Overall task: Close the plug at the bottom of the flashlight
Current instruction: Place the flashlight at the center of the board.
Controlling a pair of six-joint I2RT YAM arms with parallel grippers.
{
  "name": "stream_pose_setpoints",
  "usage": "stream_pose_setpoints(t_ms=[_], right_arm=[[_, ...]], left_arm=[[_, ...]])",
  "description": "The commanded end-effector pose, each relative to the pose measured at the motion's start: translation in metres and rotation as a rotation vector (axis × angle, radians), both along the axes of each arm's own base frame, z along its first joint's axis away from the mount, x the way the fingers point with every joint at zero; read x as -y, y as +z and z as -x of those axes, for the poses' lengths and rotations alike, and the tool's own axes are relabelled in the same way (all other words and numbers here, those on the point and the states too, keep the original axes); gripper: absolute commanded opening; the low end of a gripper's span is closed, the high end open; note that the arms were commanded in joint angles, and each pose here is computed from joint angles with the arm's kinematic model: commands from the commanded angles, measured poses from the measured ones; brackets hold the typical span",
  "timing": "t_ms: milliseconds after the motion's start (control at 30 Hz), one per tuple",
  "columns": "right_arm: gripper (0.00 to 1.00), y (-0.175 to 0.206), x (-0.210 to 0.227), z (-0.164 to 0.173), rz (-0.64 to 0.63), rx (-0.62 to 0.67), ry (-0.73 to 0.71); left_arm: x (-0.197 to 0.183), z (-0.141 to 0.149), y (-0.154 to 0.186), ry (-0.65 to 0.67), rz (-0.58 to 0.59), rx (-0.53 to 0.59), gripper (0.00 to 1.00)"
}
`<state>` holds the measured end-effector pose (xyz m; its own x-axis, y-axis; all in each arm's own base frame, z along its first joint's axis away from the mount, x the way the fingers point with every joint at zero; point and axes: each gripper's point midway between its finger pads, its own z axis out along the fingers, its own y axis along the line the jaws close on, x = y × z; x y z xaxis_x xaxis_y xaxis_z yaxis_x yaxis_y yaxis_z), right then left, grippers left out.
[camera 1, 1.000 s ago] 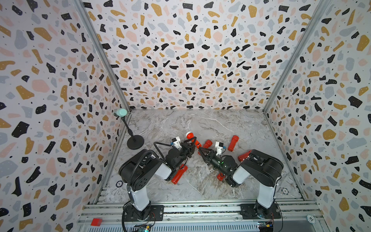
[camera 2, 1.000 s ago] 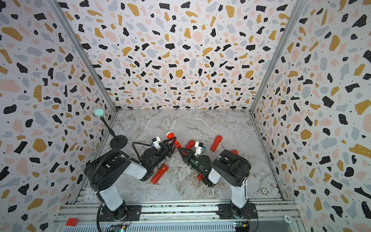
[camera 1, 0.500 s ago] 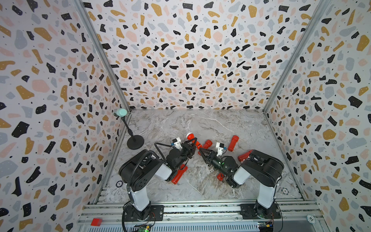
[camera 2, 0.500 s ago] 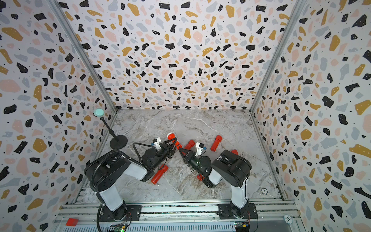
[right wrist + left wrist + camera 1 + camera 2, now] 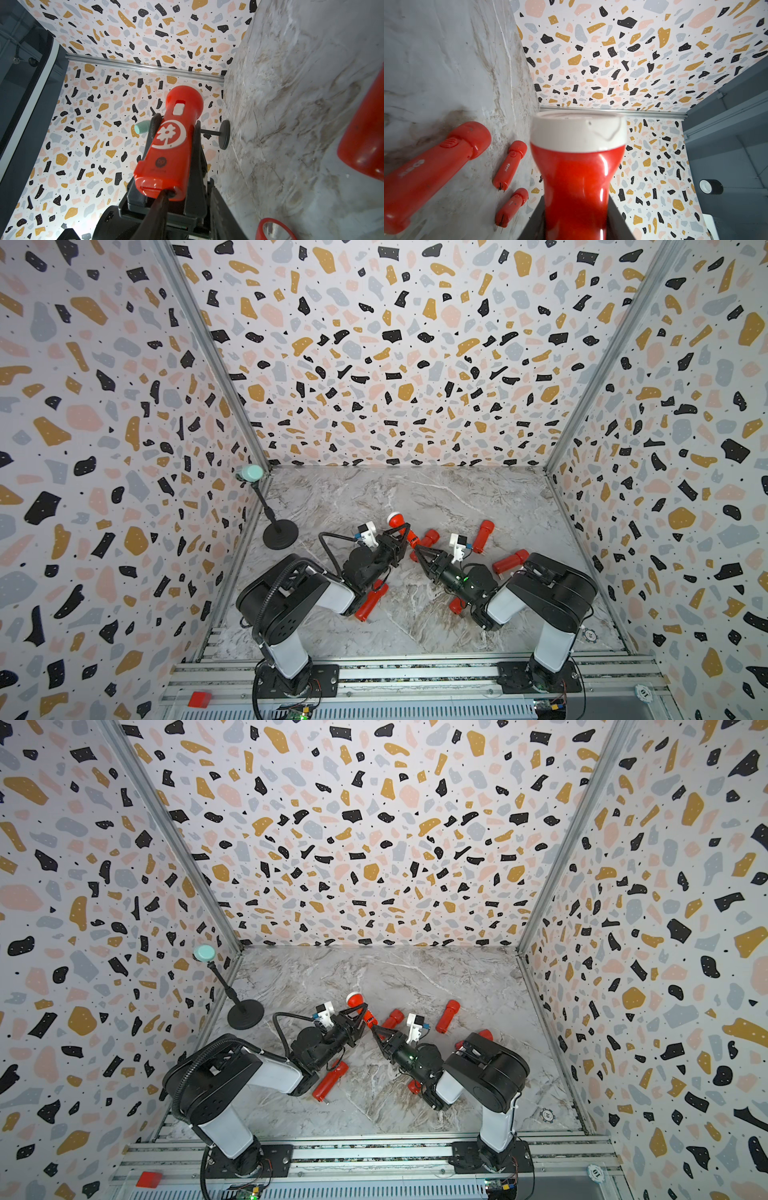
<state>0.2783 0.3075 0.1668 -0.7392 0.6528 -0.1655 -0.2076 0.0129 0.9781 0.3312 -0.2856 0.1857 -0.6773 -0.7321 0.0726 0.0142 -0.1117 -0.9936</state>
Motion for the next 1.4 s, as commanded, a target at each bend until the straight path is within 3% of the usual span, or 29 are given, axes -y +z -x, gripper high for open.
stream_pose_setpoints(t_ms=[0,300,500,1000,1167,1367], right_arm=[[0.36,0.032,0.013,0.001,-0.034,0.124,-0.057],[0.44,0.047,0.015,0.010,-0.001,0.175,-0.044],[0.56,0.058,0.013,0.018,0.051,0.231,-0.021],[0.84,0.057,0.013,0.026,0.584,0.411,0.022],[0.92,0.060,0.017,0.027,0.683,0.465,0.023],[0.95,0.060,0.011,0.023,0.808,0.512,0.069]], left_arm=[[-0.005,0.027,0.108,-0.059,0.255,0.301,0.00],[-0.009,0.017,0.103,-0.031,0.207,0.285,0.00],[-0.010,0.005,0.090,-0.007,0.091,0.257,0.00],[-0.036,-0.034,0.038,0.058,-0.594,0.162,0.00],[-0.056,-0.044,0.028,0.067,-0.799,0.134,0.00],[-0.099,-0.051,0.019,0.174,-1.074,0.067,0.00]])
